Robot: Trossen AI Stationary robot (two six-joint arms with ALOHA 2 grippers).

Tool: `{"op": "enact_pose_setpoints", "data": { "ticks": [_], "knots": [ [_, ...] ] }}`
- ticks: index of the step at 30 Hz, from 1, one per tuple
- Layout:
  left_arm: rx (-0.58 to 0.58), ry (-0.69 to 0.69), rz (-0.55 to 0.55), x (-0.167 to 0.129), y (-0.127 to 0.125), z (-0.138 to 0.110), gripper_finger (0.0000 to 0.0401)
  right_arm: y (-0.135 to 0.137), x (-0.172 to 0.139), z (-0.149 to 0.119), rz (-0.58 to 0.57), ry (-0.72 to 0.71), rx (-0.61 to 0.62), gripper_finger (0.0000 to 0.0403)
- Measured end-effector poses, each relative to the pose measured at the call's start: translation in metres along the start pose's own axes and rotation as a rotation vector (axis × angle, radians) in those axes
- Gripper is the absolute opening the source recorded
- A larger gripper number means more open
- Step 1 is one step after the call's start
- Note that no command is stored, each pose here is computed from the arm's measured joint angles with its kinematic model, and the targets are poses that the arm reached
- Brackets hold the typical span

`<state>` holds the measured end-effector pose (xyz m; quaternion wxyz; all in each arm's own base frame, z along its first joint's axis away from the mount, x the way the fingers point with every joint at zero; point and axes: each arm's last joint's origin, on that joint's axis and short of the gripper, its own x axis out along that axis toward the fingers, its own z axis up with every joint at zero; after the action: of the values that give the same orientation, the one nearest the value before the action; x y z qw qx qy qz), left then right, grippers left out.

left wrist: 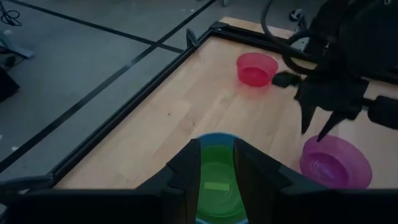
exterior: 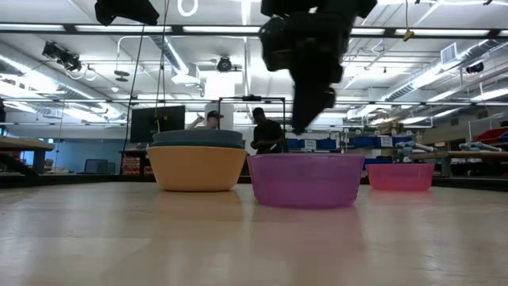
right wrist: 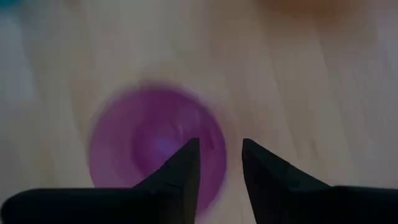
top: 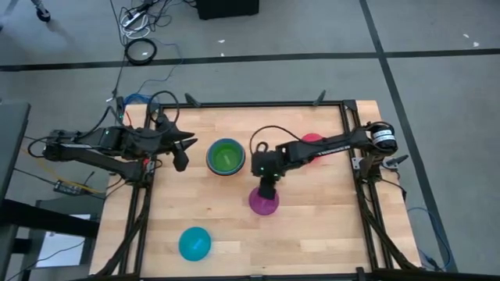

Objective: Nest bowls inside each other
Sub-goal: Stack the violet bowl on top of the light green bowl

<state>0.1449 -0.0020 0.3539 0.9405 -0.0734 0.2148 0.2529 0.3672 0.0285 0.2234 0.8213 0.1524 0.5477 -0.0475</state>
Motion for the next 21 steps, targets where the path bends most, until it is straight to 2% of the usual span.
{"op": "enact_pose_setpoints", "data": {
  "ticks": [4,11,21],
  "knots": [
    [-0.002,0.001,0.0,0.0,0.0,0.0,0.0103,0.003,-0.001,-0.012,-0.037,0.101,0.027,0.0124],
    [-0.002,0.002,0.001,0.0,0.0,0.0,0.0103,0.01,0.0,-0.016,-0.066,0.096,0.049,0.0154],
    [-0.002,0.003,0.001,0.0,0.0,0.0,0.0103,0.007,0.021,-0.03,-0.089,0.081,0.092,0.0158]
  ]
}}
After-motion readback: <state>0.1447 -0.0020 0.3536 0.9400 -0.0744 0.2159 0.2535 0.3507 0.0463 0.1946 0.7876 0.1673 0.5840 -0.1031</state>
